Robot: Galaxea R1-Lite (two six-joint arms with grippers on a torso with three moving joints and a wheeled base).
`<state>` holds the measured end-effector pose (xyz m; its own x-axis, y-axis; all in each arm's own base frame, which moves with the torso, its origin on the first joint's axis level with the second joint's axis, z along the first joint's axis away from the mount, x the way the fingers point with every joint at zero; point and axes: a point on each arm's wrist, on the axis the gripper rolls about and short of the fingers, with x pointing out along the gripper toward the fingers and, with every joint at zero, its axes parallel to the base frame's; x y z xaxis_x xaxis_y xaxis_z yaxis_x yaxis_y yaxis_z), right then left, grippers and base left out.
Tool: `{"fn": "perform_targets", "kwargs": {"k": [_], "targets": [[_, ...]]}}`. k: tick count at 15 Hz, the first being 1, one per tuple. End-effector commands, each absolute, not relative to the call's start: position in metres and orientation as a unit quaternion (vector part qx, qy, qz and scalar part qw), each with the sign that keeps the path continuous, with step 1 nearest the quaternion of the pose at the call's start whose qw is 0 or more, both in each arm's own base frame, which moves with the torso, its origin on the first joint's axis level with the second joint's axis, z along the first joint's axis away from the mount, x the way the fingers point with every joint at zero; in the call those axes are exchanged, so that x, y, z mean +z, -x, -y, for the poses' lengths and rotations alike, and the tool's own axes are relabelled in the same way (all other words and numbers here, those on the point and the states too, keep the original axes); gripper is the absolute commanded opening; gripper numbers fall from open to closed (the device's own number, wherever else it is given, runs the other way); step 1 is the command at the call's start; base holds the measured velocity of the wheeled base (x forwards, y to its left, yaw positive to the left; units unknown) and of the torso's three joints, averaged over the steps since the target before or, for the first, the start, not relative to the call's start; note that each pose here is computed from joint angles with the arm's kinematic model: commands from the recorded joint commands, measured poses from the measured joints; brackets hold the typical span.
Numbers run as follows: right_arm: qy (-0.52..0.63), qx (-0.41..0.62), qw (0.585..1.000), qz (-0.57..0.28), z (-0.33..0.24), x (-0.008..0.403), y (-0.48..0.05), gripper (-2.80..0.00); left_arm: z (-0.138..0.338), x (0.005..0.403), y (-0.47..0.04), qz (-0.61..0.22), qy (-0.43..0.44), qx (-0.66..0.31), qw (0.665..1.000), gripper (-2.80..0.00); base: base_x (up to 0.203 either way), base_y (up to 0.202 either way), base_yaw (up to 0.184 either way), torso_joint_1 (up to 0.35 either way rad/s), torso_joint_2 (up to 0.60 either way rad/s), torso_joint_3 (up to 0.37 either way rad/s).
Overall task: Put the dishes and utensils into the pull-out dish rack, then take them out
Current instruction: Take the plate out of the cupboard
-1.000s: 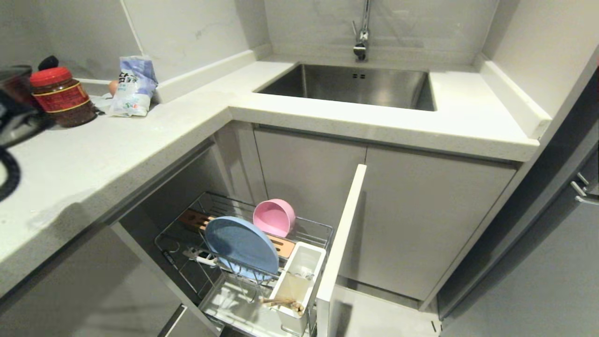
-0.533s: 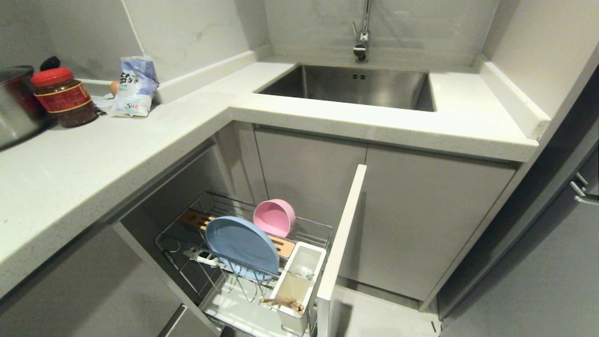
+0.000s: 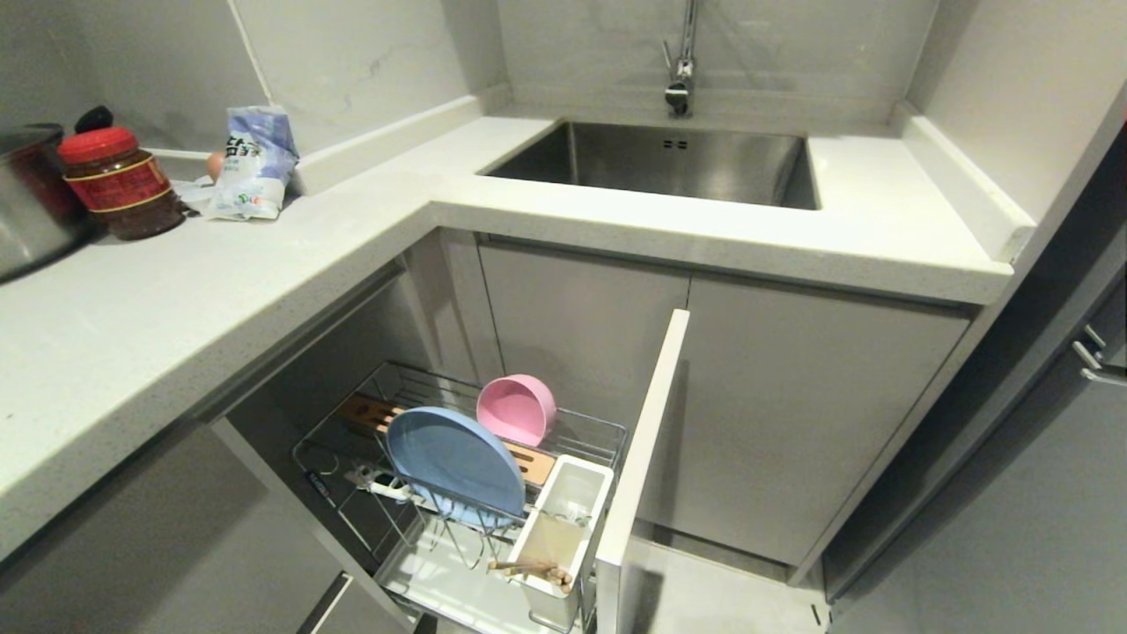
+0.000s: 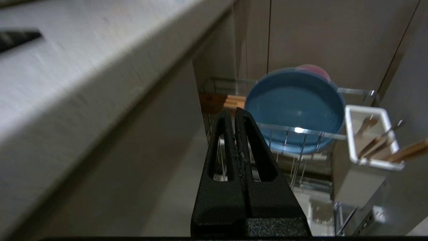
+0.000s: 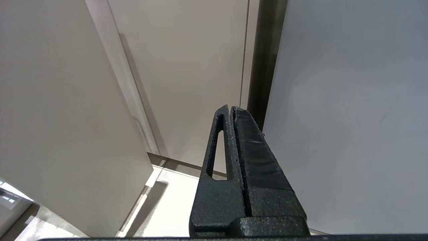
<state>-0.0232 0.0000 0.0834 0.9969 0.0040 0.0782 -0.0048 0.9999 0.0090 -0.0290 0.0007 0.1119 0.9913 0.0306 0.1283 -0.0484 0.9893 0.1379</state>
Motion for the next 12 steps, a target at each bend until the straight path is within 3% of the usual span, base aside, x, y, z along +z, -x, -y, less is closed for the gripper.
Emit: {"fn": "perform_targets", "kwargs": {"k": [1,4,12], "targets": [[-0.005,0.002,1.000,0.027,0.0000,0.0762,0.0211,-2.80,-0.0004,0.0817,0.0216,0.047,-0.071,0.016,0.996,-2.80,0.000,0.000,0.000,0.000,0.00,0.000],[-0.005,0.002,1.000,0.027,0.0000,0.0762,0.0211,-2.80,0.0012,0.0732,0.0223,-0.003,-0.059,-0.025,0.998,-2.80,0.000,0.000,0.000,0.000,0.00,0.000],[-0.005,0.002,1.000,0.027,0.0000,0.0762,0.0211,-2.80,0.0010,0.0739,0.0225,-0.003,-0.039,-0.023,0.999,-2.80,0.000,0.000,0.000,0.000,0.00,0.000]]}}
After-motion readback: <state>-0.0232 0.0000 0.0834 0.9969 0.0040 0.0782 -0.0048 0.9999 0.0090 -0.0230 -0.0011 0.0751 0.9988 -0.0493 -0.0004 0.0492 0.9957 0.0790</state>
